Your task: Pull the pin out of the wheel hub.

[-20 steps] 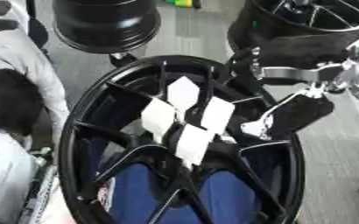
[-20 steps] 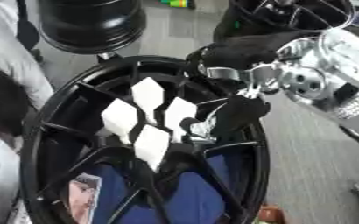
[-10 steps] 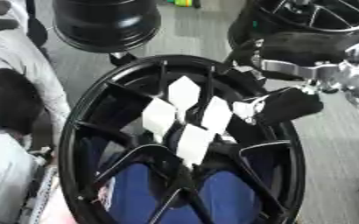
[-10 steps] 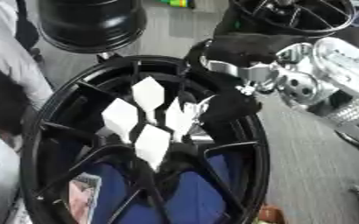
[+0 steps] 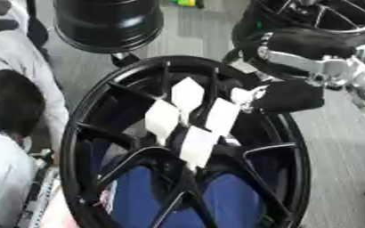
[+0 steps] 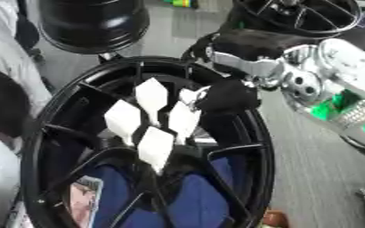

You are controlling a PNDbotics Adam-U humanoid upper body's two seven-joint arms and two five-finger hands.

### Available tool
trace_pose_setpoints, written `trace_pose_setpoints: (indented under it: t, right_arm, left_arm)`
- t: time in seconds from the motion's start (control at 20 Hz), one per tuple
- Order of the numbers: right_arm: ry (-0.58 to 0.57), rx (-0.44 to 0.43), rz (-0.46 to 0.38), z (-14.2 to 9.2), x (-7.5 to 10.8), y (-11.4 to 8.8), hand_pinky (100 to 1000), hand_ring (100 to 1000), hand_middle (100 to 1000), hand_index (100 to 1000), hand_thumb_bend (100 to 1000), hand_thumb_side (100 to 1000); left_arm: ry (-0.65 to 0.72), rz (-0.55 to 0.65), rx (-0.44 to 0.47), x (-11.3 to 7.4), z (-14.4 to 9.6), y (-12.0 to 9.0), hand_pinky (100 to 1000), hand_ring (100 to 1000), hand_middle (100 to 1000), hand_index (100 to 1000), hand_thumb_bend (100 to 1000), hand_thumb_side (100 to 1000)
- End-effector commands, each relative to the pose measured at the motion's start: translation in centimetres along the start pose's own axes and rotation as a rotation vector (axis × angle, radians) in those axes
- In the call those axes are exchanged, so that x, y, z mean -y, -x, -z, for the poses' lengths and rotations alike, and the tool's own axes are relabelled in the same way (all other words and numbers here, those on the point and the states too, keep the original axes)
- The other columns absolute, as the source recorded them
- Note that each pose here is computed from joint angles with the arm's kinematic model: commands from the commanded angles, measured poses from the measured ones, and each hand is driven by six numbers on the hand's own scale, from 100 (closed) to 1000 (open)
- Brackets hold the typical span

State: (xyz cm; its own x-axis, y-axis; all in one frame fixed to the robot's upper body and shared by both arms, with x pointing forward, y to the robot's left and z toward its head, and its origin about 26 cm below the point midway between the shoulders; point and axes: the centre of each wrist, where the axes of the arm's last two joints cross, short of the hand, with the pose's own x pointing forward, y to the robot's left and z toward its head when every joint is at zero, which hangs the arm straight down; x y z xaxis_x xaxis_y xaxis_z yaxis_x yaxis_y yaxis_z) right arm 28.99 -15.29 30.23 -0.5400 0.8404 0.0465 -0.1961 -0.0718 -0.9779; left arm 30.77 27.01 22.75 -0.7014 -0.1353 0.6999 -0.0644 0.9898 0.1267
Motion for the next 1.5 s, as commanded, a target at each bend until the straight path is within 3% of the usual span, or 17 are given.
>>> trace_pose_setpoints:
  t: [0.05, 0.2, 0.5, 1.5]
  right_arm:
    - [-0.185, -0.176, 0.156, -0.3, 0.7, -0.2, 880, 878, 854, 902, 202, 713]
    - [-0.197, -0.201, 0.178, -0.2, 0.4, -0.1, 880, 876, 850, 898, 296, 654]
    - [-0.227, -0.224, 0.18, -0.2, -0.1, 0.2, 882, 879, 846, 900, 383, 592]
    - [-0.287, -0.25, 0.199, 0.1, -1.7, 0.7, 879, 874, 840, 893, 372, 663]
  left_arm:
    - [0.006, 0.006, 0.038, -0.2, 0.5, -0.8, 682, 733, 520, 812, 100, 726]
    - [0.007, 0.006, 0.04, -0.2, 0.5, -0.9, 682, 732, 519, 811, 100, 725]
    - [0.009, 0.008, 0.041, -0.2, 0.6, -0.9, 683, 732, 519, 810, 100, 724]
    - [0.009, 0.0, 0.046, -0.2, 0.6, -0.9, 683, 733, 520, 809, 100, 724]
